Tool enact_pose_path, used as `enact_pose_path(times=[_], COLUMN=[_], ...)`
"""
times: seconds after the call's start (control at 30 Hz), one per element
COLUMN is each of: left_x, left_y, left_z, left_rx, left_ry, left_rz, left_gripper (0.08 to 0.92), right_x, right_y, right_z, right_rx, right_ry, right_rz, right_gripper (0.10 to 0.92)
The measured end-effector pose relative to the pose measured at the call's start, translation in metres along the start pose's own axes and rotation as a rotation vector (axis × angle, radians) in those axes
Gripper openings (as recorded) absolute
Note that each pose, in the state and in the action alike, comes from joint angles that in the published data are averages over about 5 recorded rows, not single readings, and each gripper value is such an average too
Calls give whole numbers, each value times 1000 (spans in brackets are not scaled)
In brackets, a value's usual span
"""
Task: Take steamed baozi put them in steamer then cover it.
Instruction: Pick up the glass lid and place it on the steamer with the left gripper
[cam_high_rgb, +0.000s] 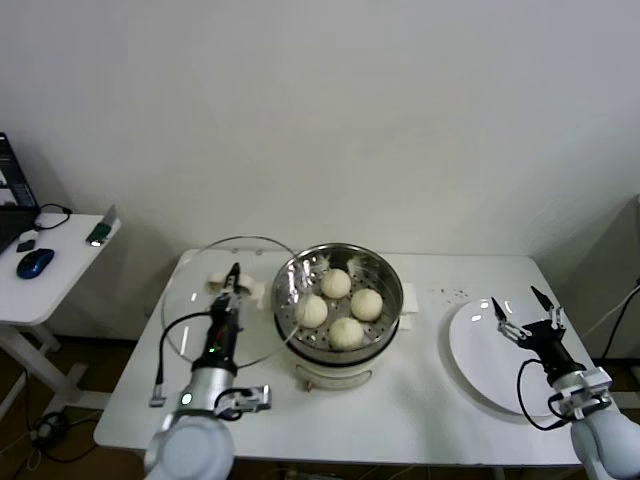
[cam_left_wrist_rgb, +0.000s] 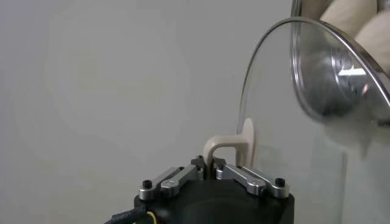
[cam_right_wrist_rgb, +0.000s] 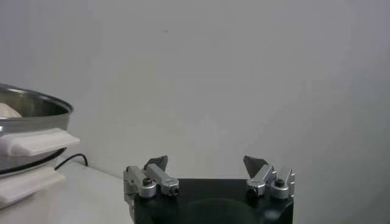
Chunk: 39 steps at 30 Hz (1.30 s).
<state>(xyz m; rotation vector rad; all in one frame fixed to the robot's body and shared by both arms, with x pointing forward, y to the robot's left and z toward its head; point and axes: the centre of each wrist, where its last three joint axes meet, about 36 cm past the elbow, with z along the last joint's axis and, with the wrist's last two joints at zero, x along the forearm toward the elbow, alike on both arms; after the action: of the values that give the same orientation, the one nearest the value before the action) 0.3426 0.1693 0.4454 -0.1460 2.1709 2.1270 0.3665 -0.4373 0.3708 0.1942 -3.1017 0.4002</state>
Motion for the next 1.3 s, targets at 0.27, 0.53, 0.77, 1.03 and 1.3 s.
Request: enact_pose_path(times=[0.27, 0.53, 0.77, 1.03, 1.3], left_x=[-25, -45, -54, -57, -59], left_y=[5, 2, -6, -14, -19], left_z=[-52, -98, -127, -149, -163], left_rx=[33, 67, 79, 86, 93], left_ry=[-44, -58, -60, -62, -71], left_rz=[52, 94, 130, 161, 171], left_gripper=[154, 154, 154, 154, 154], right_x=[0, 8, 17, 22, 27], right_y=[-1, -12, -19, -23, -27], right_z=[4, 7, 11, 12, 14], right_rx=[-3, 2, 3, 4, 5], right_ry=[-1, -1, 6, 9, 11], right_rz=[14, 39, 61, 76, 90], right_gripper=[823, 823, 823, 823, 823])
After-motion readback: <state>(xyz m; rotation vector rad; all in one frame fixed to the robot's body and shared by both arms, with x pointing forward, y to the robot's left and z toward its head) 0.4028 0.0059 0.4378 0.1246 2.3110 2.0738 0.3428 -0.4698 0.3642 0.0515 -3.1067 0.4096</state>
